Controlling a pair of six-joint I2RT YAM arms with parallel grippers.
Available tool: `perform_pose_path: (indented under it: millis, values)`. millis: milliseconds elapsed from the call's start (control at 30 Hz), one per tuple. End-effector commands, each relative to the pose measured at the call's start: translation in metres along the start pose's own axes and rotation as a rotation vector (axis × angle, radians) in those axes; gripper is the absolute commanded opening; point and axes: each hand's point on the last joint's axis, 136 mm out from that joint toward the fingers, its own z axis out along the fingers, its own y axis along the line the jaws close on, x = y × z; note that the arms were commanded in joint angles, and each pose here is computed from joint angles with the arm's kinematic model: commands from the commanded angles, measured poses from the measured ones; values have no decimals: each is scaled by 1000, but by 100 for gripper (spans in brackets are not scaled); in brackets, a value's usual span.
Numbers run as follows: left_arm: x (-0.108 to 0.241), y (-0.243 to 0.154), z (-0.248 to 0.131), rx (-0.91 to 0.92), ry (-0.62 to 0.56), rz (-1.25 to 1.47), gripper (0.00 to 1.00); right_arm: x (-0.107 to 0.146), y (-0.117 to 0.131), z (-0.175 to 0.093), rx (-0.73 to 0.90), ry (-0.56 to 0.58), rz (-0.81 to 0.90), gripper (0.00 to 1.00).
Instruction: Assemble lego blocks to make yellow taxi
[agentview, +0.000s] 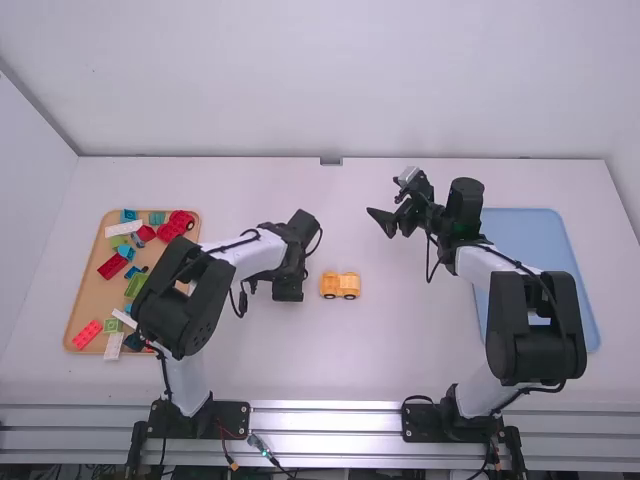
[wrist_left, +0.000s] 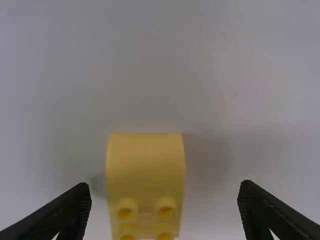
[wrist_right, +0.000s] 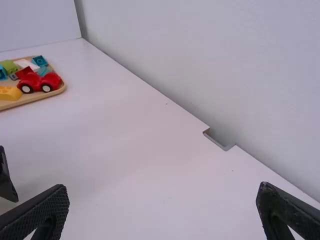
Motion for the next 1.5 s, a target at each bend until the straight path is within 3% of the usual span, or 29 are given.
perform_pose_path:
  millis: [0, 133, 167, 200, 233, 267, 300, 433, 533, 700, 833, 867, 900, 967, 1033, 1100, 1233, 1467]
  values:
    - [-5, -2, -13, -3, 8, 30, 82, -18, -3, -3, 6, -29, -32, 99]
    - [-6, -19, -47, 44, -21, 268, 84, -18, -3, -3, 7, -30, -32, 99]
    - [-10, -27, -55, 70, -56, 369, 81, -18, -3, -3, 7, -29, -32, 99]
    - [-17, -45, -70, 124, -143, 594, 72, -18, -3, -3, 7, -30, -32, 99]
    - [-21, -60, -83, 158, -215, 785, 71, -18, -3, -3, 7, -30, -32, 99]
    - [-21, -70, -91, 176, -257, 927, 80, -18, -3, -3, 7, -29, -31, 99]
    - [-18, -84, -102, 196, -301, 1116, 99, -18, -3, -3, 7, -29, -31, 99]
    - [0, -119, -133, 243, -451, 1753, 99, -18, -3, -3, 6, -30, -32, 99]
    - [-1, -121, -137, 157, -533, 2149, 99, -18, -3, -3, 6, -30, -31, 99]
    - [2, -110, -128, 63, -541, 2536, 99, -18, -3, -3, 7, -30, -31, 99]
    - [42, -80, -116, 387, -311, 3031, 99, -18, -3, -3, 6, -30, -31, 99]
    - [52, -60, -116, 606, -186, 3199, 99, -18, -3, -3, 6, -30, -31, 99]
    - [54, -55, -117, 662, -158, 3229, 99, -18, -3, -3, 6, -30, -32, 99]
    - [53, -32, -124, 994, -36, 3337, 99, -18, -3, -3, 6, -30, -32, 99]
    - [50, -23, -132, 1249, 5, 3292, 99, -18, -4, -3, 8, -30, -32, 99]
    - [41, -19, -137, 1509, -10, 3165, 99, -18, -4, -3, 8, -30, -32, 99]
    - [27, -14, -135, 1800, -39, 2875, 99, -18, -3, -3, 7, -30, -32, 99]
    - [10, -14, -76, 1698, 17, 2655, 99, -19, 2, 1, -8, -31, -34, 99]
